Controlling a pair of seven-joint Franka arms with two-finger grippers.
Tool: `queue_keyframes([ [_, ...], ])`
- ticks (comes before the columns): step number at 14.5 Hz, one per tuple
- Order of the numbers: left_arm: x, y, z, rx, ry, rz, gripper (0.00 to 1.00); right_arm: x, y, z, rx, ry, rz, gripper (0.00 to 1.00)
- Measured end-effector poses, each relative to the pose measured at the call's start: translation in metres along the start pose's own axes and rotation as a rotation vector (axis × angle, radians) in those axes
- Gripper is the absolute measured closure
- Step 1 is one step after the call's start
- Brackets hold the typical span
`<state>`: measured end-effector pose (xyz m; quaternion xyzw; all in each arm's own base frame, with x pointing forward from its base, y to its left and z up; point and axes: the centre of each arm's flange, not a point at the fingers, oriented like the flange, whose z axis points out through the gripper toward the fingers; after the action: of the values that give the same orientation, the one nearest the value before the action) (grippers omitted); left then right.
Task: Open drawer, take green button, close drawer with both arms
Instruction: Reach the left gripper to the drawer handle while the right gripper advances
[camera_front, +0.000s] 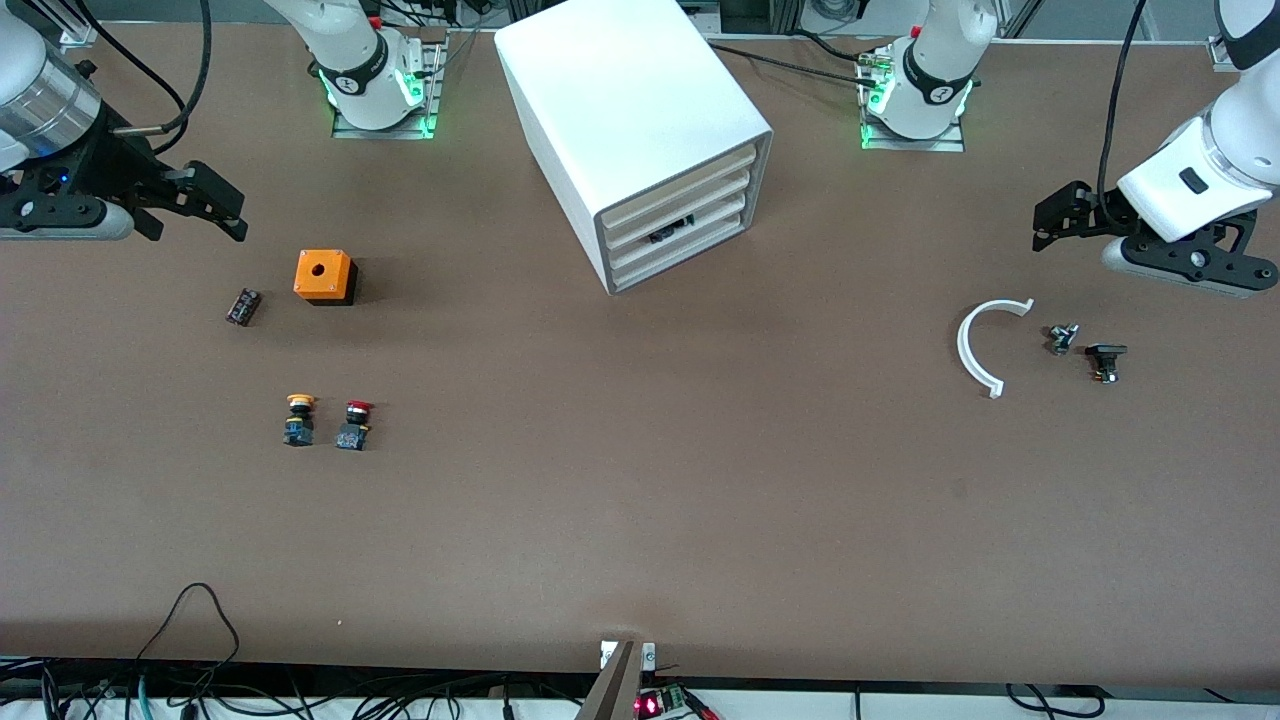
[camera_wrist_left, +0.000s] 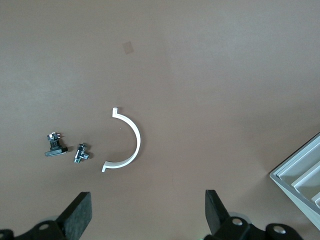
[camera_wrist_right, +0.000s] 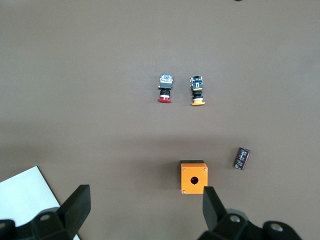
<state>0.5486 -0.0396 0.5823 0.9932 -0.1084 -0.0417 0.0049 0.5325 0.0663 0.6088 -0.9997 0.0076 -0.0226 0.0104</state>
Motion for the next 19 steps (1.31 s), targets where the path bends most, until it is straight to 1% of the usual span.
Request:
queue_keyframes([
  [9,0.001,0.005,-0.004,0.002,0.006,0.011,0.00,0.001,0.004,0.000,0.000,0.000,0.008,0.00],
  [12,0.001,0.013,-0.004,0.002,-0.003,0.031,0.00,0.002,0.007,0.003,0.000,-0.011,0.012,0.00],
  [14,-0.002,0.017,-0.001,-0.007,-0.034,0.038,0.00,0.004,0.006,0.009,0.006,-0.025,0.012,0.00],
  [17,-0.007,0.024,0.009,-0.072,-0.103,0.043,0.00,0.013,0.005,0.032,0.009,-0.064,0.011,0.00],
  [19,-0.007,0.028,0.016,-0.104,-0.138,0.050,0.00,0.023,0.004,0.053,0.013,-0.090,-0.019,0.00],
])
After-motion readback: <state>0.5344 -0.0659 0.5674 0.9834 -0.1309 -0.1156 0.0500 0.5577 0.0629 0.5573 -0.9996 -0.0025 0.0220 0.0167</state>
